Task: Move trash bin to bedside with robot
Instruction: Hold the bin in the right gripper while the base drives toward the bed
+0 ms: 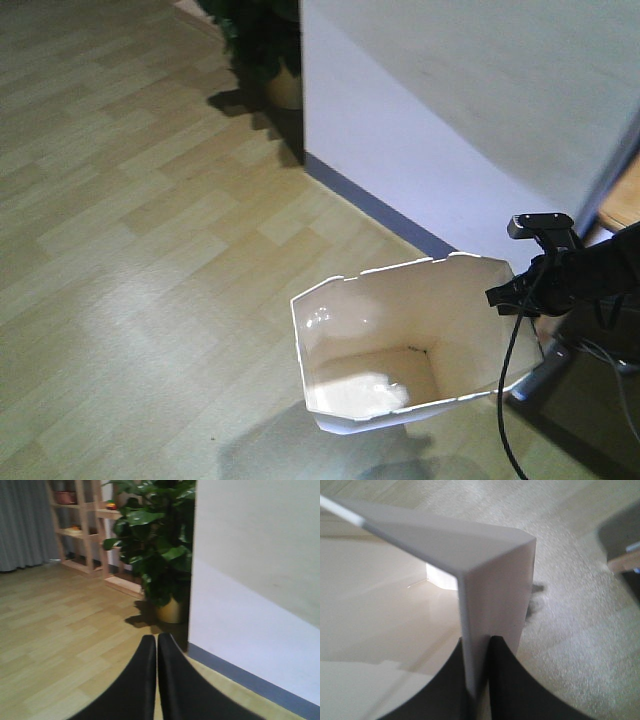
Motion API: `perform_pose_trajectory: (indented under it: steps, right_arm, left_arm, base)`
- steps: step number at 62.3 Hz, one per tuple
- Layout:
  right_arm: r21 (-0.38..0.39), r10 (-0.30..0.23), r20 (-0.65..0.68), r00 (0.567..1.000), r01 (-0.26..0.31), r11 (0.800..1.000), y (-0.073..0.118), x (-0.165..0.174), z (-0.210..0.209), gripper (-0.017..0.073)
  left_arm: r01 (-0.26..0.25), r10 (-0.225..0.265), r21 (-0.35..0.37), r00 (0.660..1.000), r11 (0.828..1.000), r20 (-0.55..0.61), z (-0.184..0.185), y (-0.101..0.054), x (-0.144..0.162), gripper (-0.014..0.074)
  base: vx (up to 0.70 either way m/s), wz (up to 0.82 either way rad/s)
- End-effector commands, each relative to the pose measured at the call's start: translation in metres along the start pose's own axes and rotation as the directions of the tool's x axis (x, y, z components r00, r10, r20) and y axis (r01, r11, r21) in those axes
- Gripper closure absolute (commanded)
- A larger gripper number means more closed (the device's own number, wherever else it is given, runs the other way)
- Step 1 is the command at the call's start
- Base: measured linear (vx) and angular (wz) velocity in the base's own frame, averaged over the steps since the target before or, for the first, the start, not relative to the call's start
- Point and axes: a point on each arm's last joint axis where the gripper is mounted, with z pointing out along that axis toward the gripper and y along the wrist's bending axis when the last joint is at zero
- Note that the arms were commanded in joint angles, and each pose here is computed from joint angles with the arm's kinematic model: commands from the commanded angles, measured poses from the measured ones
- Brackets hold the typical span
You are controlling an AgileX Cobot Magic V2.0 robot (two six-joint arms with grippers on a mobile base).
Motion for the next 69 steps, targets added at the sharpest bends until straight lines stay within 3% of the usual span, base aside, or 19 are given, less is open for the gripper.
perform_pose_trajectory:
  steps: [1,45,69]
  right_arm:
    - [-0.102,0.052,0.082,0.995,-0.044,0.994,0.0131,-0.0176,-0.0227,0.0565]
    - [-0.102,0.052,0.082,0.995,-0.044,0.994,0.0131,-0.0176,-0.0227,0.0565]
    - [-0.103,0.052,0.081,0.995,-0.044,0.994,0.0132,-0.0176,-0.0227,0.0565]
  left_arm:
    - [0.012,-0.012,0.009,0.998,1.000,0.059,0.0007,-0.0001,0.0018,0.0599]
    - [0.012,-0.012,0.009,0.998,1.000,0.059,0.0007,-0.0001,0.0018,0.0599]
    - [0.012,-0.012,0.009,0.998,1.000,0.059,0.0007,-0.0001,0.0018,0.0599]
  base:
    - [0.09,0.54]
    - [0.12,0.65]
    - [0.17,0.40]
